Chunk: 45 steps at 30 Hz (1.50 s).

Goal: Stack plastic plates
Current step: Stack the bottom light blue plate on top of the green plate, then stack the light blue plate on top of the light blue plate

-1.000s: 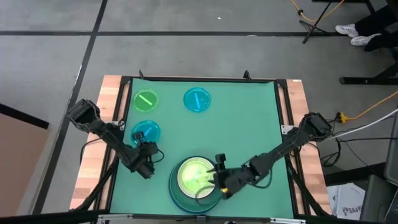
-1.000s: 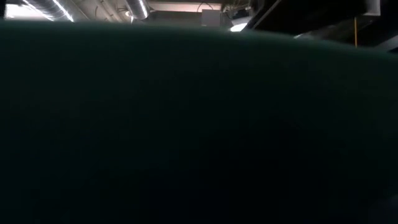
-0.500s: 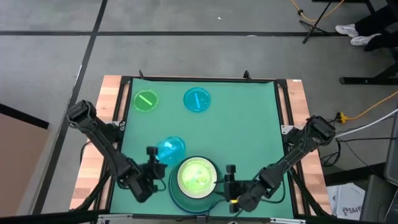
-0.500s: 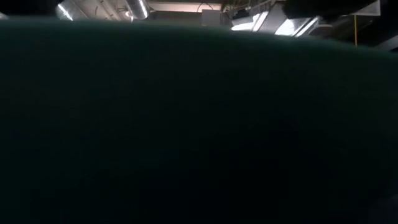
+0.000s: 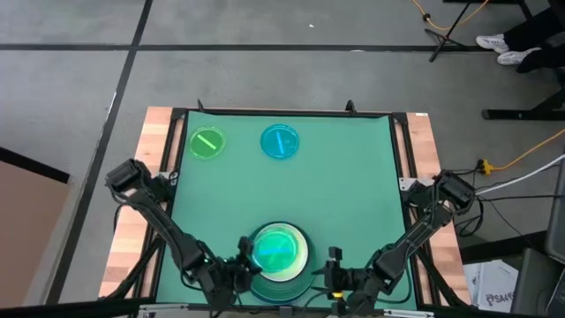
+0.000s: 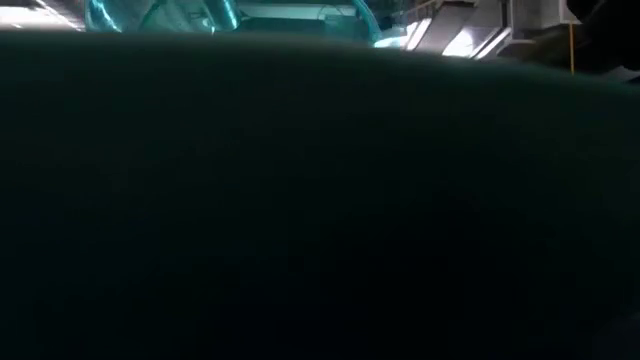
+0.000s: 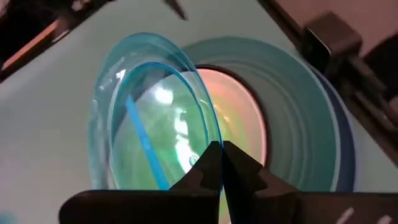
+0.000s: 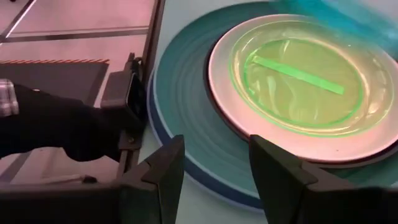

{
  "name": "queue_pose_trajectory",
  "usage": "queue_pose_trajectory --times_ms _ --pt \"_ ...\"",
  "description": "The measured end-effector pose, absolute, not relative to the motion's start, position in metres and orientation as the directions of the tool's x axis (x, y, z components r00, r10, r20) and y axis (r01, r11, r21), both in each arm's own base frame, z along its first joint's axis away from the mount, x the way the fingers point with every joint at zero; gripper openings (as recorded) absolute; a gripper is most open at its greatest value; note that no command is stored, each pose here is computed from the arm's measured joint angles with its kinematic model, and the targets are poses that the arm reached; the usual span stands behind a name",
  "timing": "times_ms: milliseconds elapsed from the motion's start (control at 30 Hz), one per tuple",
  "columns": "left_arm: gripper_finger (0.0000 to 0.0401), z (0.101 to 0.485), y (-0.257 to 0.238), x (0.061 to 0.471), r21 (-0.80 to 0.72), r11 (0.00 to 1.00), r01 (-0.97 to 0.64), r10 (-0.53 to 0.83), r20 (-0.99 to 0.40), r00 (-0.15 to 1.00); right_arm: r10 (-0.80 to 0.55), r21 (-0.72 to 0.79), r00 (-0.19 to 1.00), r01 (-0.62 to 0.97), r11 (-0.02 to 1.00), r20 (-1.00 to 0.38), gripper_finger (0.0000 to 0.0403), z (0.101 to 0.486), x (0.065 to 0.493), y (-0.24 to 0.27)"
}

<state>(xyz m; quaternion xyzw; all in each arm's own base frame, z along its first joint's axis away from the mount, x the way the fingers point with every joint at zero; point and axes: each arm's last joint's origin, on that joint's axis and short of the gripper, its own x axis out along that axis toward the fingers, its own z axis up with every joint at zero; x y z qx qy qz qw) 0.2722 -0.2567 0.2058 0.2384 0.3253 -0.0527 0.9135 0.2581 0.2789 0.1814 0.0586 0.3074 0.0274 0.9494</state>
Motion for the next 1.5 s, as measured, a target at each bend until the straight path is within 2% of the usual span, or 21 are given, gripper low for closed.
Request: queue_pose_trajectory --times_ms 200,500,700,900,1000,1200,1500 --pt "0.0001 0.179 -0.259 0.283 0.437 0.851 0.291 0.086 -0.663 0.744 0.086 0.143 0.812 -0.004 0.990 -0.578 0.0170 0.182 0.259 0.278" --pt "0.0029 0.161 -0.251 0.295 0.377 0.872 0.311 0.070 -0.725 0.685 0.063 0.121 0.817 0.008 0.993 -0.573 0.0170 0.181 0.259 0.277" --pt "0.0072 0.164 -0.242 0.302 0.264 0.929 0.260 0.028 -0.749 0.662 0.061 0.104 0.818 -0.002 0.995 -0.572 0.0170 0.181 0.259 0.277" --pt "0.0105 0.190 -0.245 0.288 0.083 0.945 0.318 -0.134 -0.786 0.604 0.054 0.103 0.823 0.006 0.995 -0.566 0.0170 0.182 0.260 0.277" --pt "0.0105 0.206 -0.249 0.274 0.066 0.943 0.325 -0.160 -0.768 0.620 -0.026 0.065 0.845 0.071 0.995 -0.533 0.0170 0.183 0.265 0.270" --pt "0.0104 0.217 -0.230 0.240 0.153 0.952 0.264 -0.078 -0.715 0.695 -0.137 -0.040 0.823 0.138 0.990 -0.551 0.0170 0.180 0.286 0.243" --pt "0.0103 0.179 -0.153 0.205 0.041 0.993 0.114 -0.065 -0.612 0.788 -0.297 -0.268 0.738 0.162 0.950 -0.606 0.0170 0.174 0.316 0.188"
